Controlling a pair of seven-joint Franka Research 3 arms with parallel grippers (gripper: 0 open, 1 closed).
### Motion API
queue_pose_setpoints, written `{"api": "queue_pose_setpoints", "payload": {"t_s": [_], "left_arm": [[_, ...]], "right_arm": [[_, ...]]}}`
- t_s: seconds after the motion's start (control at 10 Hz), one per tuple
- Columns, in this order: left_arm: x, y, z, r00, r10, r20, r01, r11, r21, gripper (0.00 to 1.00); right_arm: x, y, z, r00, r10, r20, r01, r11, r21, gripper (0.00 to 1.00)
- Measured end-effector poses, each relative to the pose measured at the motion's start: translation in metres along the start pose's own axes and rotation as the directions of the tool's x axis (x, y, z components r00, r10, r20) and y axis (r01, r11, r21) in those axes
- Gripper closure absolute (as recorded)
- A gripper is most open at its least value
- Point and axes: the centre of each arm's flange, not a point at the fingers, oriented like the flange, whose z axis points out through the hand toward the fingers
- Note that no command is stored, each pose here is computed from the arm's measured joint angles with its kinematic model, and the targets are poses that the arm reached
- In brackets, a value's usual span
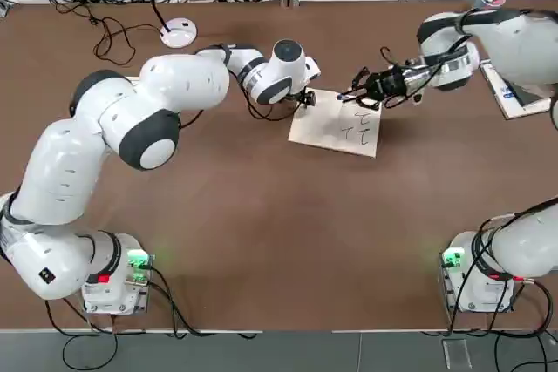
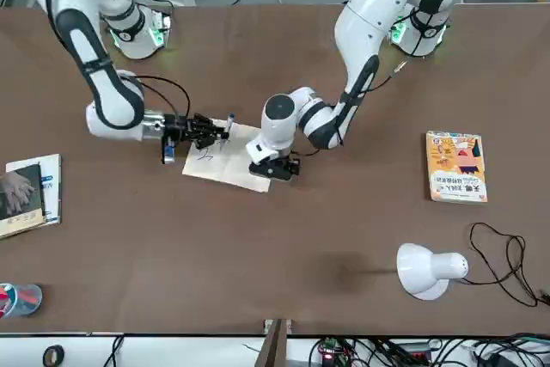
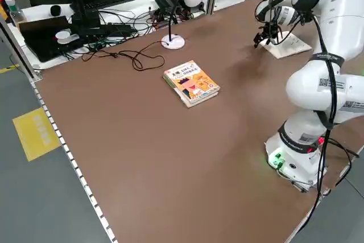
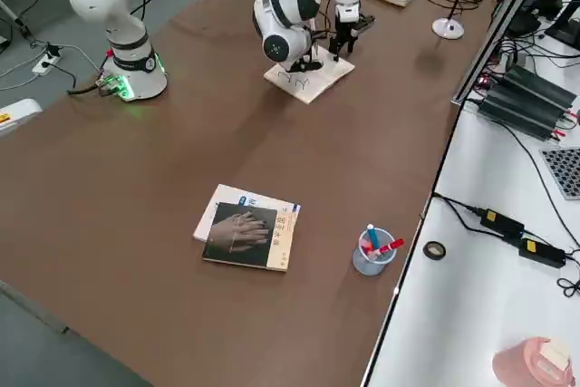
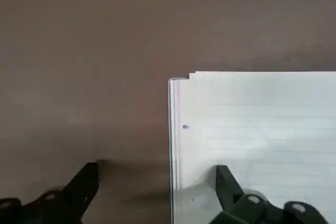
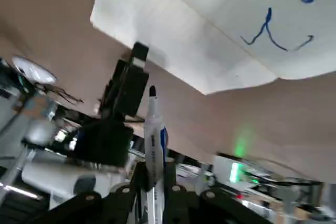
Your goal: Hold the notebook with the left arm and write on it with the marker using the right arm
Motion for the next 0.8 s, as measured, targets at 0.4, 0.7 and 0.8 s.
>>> {"api": "queue_pose_setpoints", "payload": {"t_s": [0.4,0.7,0.8], "left_arm": [[0.001,0.000,-0.001,1.000,-0.001,0.003,0.001,1.000,0.003,0.02],[0.020,0.000,-0.022,1.000,-0.012,0.024,0.011,0.999,0.040,0.02],[0.028,0.001,-0.035,1.000,-0.015,0.022,0.014,0.999,0.046,0.01]], "right_arm": [[0.007,0.004,-0.071,0.930,-0.365,-0.040,0.350,0.913,-0.208,0.83],[0.030,0.010,-0.126,0.800,-0.600,-0.008,0.544,0.731,-0.412,0.83],[0.034,0.005,-0.147,0.760,-0.650,0.001,0.570,0.666,-0.482,0.83]]}}
